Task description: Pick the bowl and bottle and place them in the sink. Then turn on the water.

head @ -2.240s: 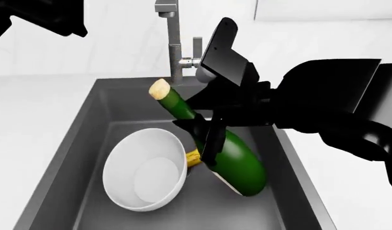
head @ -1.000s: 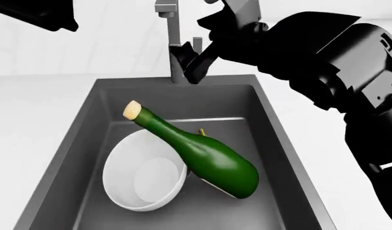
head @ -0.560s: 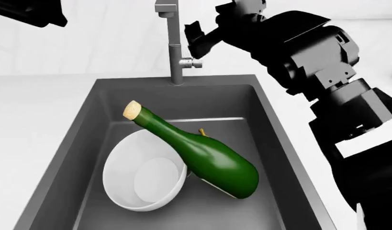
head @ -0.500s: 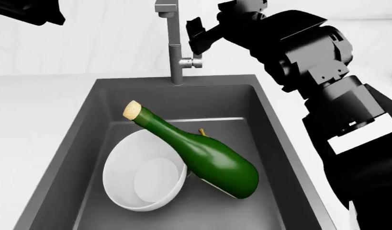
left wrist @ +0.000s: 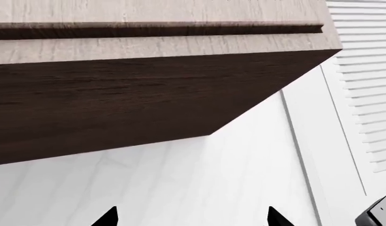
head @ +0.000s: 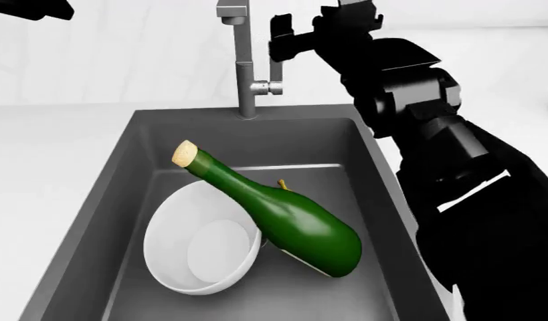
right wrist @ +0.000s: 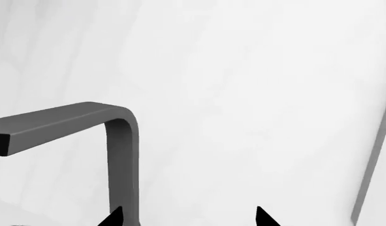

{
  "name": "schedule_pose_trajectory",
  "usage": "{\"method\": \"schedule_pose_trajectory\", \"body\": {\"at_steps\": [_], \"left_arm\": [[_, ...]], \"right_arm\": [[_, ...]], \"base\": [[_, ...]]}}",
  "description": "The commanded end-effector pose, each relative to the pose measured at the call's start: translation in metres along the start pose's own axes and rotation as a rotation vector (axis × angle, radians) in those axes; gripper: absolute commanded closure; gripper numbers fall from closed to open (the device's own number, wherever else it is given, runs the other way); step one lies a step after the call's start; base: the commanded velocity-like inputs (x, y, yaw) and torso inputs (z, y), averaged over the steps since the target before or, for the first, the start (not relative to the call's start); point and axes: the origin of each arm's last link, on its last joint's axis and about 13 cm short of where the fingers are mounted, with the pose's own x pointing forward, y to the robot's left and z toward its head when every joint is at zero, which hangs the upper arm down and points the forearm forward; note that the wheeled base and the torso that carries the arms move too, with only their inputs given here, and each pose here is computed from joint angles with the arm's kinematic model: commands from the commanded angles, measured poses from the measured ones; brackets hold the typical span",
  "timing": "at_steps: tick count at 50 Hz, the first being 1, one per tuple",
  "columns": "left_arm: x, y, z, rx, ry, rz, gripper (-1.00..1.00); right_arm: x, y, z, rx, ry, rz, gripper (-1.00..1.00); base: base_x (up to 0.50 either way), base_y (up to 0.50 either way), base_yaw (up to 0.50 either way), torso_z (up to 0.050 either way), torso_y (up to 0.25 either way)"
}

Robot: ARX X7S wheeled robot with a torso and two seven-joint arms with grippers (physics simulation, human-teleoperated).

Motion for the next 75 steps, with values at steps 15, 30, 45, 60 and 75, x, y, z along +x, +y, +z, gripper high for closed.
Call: {"method": "schedule_pose_trajectory", "body": {"at_steps": [15, 30, 45, 60, 75], "left_arm": [[-0.001, -0.001, 0.001, 0.005, -0.011, 0.007, -1.0], [-0.003, -0.002, 0.001, 0.006, -0.015, 0.001, -1.0], [-0.003, -0.003, -0.001, 0.006, -0.009, 0.002, -1.0], [-0.004, -0.003, -0.002, 0.004, -0.012, 0.004, -1.0], [-0.005, -0.002, -0.007, 0.005, -0.003, 0.012, -1.0]], "right_arm": [[0.001, 0.0, -0.009, 0.03, -0.049, -0.019, -1.0], [0.003, 0.008, -0.012, 0.035, -0.039, 0.019, -1.0], [0.0, 0.008, -0.034, 0.041, 0.061, -0.031, -1.0], [-0.001, 0.006, -0.038, 0.026, 0.067, -0.076, -1.0], [-0.003, 0.001, -0.041, -0.051, 0.098, -0.108, -1.0]], "base": [[0.0, 0.0, 0.0, 0.0, 0.0], [0.0, 0.0, 0.0, 0.0, 0.0], [0.0, 0.0, 0.0, 0.0, 0.0], [0.0, 0.0, 0.0, 0.0, 0.0], [0.0, 0.0, 0.0, 0.0, 0.0]]}}
